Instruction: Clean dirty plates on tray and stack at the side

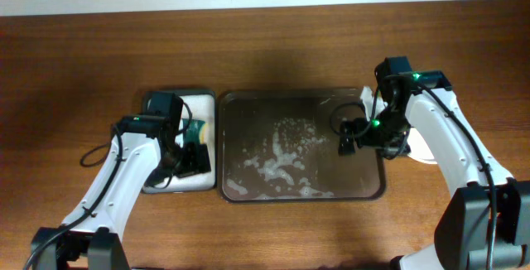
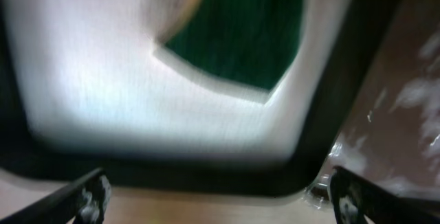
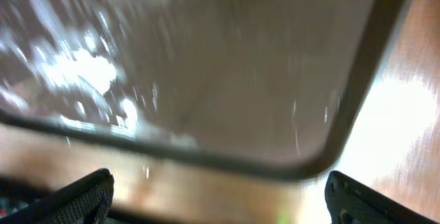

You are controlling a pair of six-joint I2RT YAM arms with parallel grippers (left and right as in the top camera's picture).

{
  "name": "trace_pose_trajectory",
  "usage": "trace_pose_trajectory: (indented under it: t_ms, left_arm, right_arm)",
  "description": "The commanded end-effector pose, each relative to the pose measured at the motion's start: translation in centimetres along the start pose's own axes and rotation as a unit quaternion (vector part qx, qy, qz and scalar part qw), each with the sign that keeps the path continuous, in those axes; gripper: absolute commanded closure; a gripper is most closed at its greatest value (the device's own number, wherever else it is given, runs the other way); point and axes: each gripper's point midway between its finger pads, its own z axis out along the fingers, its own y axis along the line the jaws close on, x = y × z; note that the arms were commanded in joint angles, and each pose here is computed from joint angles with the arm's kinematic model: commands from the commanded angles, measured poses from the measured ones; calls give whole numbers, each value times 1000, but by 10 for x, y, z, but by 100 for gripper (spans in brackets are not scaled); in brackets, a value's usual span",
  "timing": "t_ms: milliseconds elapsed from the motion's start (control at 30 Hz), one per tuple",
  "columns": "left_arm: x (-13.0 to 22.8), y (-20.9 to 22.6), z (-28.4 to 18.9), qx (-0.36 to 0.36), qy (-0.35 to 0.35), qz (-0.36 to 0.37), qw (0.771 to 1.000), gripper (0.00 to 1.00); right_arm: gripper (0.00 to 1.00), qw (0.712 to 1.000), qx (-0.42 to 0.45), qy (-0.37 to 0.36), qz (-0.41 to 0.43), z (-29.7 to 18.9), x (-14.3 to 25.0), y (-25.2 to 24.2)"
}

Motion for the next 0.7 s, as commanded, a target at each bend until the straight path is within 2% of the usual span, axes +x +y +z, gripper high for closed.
trace_pose_trajectory:
  t_ms: [0,67,133,200,267,333,367,467,567,667]
  left_arm:
    - [19,3,-8,3,27,-11,1000,1]
    - [31,5,-19,6,24,-10,1000,1]
    - [36,6,-36,20,-14,-8,1000,1]
    - [36,6,-54,39,-77,-4,996,0]
    - [36,9,-79,56,-173,3,983,1]
    - [39,9,-113,87,-283,22,955,1]
    - [42,11,-133,98,-346,32,933,1]
    - [57,20,-167,111,-440,25,891,0]
    - [67,23,-180,121,-473,26,872,1]
    - [68,23,-181,122,-475,26,871,1]
  right_arm:
    - [1,999,12,35,3,-3,17,-2]
    - [1,1000,11,29,-2,-11,27,0]
    - [1,1000,8,-17,-18,-25,33,6]
    - [1,996,7,-84,-40,-42,37,13]
    - [1,982,2,-176,-71,-67,42,23]
    - [1,951,9,-290,-103,-100,53,29]
    - [1,928,22,-355,-112,-120,63,27]
    - [1,875,24,-468,-124,-159,97,27]
    - [1,838,16,-529,-134,-180,125,29]
    - [1,817,12,-559,-138,-189,140,30]
